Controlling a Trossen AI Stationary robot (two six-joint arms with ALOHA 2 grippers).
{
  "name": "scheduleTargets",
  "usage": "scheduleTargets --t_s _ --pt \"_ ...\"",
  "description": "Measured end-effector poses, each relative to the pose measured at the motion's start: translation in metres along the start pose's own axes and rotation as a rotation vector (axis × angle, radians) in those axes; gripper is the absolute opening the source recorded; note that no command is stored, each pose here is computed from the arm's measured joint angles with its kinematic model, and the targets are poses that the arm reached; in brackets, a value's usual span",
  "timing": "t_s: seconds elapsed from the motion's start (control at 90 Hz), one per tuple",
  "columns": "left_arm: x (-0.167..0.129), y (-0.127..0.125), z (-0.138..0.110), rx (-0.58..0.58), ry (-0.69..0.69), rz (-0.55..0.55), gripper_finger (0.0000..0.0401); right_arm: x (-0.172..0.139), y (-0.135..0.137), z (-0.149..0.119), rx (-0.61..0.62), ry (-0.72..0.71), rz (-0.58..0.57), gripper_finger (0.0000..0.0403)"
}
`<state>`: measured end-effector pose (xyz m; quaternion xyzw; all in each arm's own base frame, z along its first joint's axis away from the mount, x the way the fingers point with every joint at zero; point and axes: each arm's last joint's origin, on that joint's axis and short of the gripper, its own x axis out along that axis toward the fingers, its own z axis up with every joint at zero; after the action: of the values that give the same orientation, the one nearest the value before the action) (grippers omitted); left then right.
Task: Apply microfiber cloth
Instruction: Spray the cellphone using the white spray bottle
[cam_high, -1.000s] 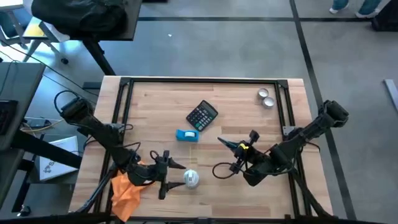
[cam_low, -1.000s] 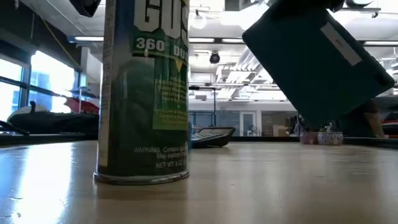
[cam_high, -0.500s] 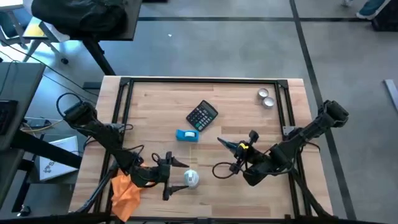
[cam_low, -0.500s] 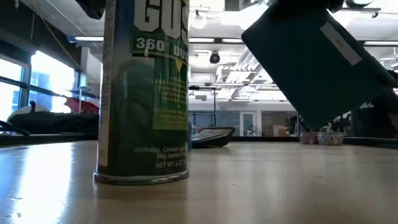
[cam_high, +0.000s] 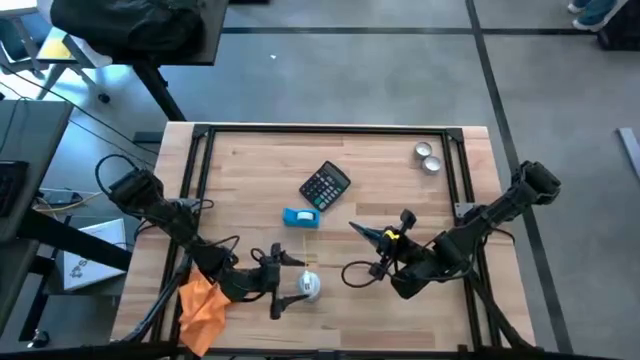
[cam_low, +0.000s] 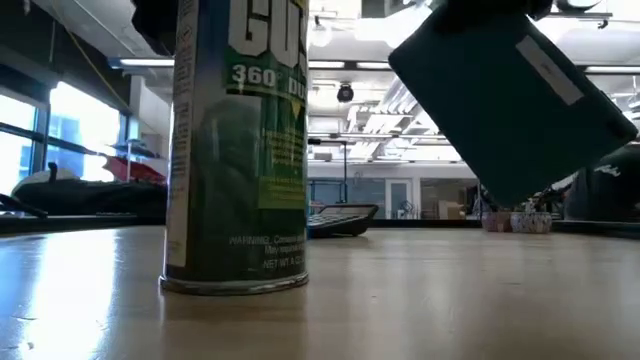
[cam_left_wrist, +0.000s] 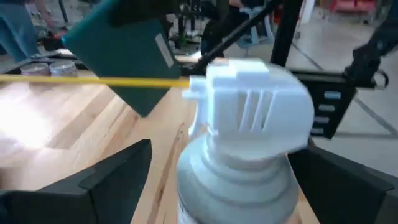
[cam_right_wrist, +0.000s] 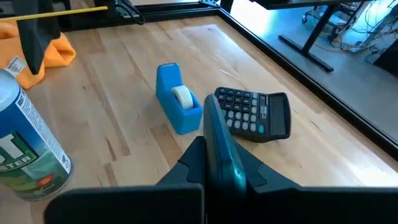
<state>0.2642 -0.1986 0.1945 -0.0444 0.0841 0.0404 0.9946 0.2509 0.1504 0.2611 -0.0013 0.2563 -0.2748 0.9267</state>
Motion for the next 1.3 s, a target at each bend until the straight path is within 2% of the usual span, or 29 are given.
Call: scheduleTargets --t_s 0.289,0.6,0.711,0.878,1.067,1.189,1.3 --pt "0.003 -0.003 -0.006 -0.030 -0.041 0.058 0.0358 0.000 0.000 0.000 -0.001 0.000 0.000 0.0000" --pt "0.020 -0.022 -0.007 0.060 -0.061 0.123 0.0358 0.000 0.000 0.000 -0.004 0.001 0.001 0.0000" --pt "0.022 -0.024 -0.005 0.057 -0.069 0.136 0.0358 0.000 0.001 0.000 0.000 0.009 0.015 0.0000" --pt "0.020 -0.026 -0.006 0.049 -0.069 0.134 0.0358 0.000 0.005 0.005 -0.064 -0.017 0.053 0.0000" --pt "0.020 -0.025 -0.007 0.039 -0.062 0.135 0.0356 0.020 0.002 0.029 -0.187 -0.100 0.056 0.0000" --pt "0.020 -0.025 -0.009 0.029 -0.053 0.133 0.0352 0.040 -0.006 0.053 -0.235 -0.166 0.155 0.0000" --pt "0.020 -0.025 -0.009 0.014 -0.051 0.130 0.0351 0.058 -0.017 0.073 -0.222 -0.240 0.255 0.0000"
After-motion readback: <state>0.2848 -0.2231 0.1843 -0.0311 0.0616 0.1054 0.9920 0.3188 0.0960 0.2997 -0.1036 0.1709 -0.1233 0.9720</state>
